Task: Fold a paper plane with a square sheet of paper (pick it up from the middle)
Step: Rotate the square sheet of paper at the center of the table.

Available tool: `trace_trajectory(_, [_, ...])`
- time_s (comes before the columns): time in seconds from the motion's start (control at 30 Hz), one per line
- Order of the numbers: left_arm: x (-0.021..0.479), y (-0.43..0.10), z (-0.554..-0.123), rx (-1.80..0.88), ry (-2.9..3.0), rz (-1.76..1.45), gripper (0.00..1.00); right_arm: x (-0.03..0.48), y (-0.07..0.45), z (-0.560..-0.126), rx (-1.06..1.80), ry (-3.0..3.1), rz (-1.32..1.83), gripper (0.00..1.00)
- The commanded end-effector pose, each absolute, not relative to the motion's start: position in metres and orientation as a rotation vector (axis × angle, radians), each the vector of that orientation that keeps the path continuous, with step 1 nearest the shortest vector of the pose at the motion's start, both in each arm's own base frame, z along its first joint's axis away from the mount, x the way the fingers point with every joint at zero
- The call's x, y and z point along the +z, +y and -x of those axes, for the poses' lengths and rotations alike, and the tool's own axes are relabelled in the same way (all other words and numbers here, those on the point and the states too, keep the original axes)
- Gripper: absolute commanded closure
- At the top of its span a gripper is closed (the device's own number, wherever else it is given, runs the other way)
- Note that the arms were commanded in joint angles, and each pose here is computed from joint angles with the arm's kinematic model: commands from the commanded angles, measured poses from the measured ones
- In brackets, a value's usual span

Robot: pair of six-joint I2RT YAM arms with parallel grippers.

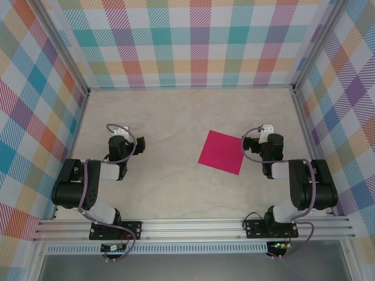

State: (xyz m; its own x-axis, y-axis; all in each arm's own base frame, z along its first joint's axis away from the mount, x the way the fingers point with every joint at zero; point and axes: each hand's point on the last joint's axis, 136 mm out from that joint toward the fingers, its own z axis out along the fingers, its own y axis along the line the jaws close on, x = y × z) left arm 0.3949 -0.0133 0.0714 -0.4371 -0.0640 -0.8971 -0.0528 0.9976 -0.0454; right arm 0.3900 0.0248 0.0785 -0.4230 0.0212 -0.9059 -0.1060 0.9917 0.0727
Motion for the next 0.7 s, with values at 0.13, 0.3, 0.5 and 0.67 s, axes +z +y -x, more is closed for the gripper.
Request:
trace_trajectory(0.13, [0.0789,-0.0126,-0.3986,-0.019,1.987,0.081,0.0,0.0911,0.0261,-0.397,0.165,1.963,0.056,0.0])
trace_trajectory(0.3, [0.0789,-0.0126,-0.3986,-0.018,1.987,0.081,0.0,0.0908,0.0259,-0.397,0.163,1.964,0.055,0.0])
trace_trajectory(0.5, [0.0791,-0.0119,-0.3987,-0.018,1.986,0.084,0.0,0.0914,0.026,-0.397,0.163,1.962,0.056,0.0])
trace_trajectory(0.67, [0.0791,-0.0122,-0.3987,-0.019,1.986,0.082,0.0,0.0903,0.0262,-0.3971,0.165,1.967,0.054,0.0])
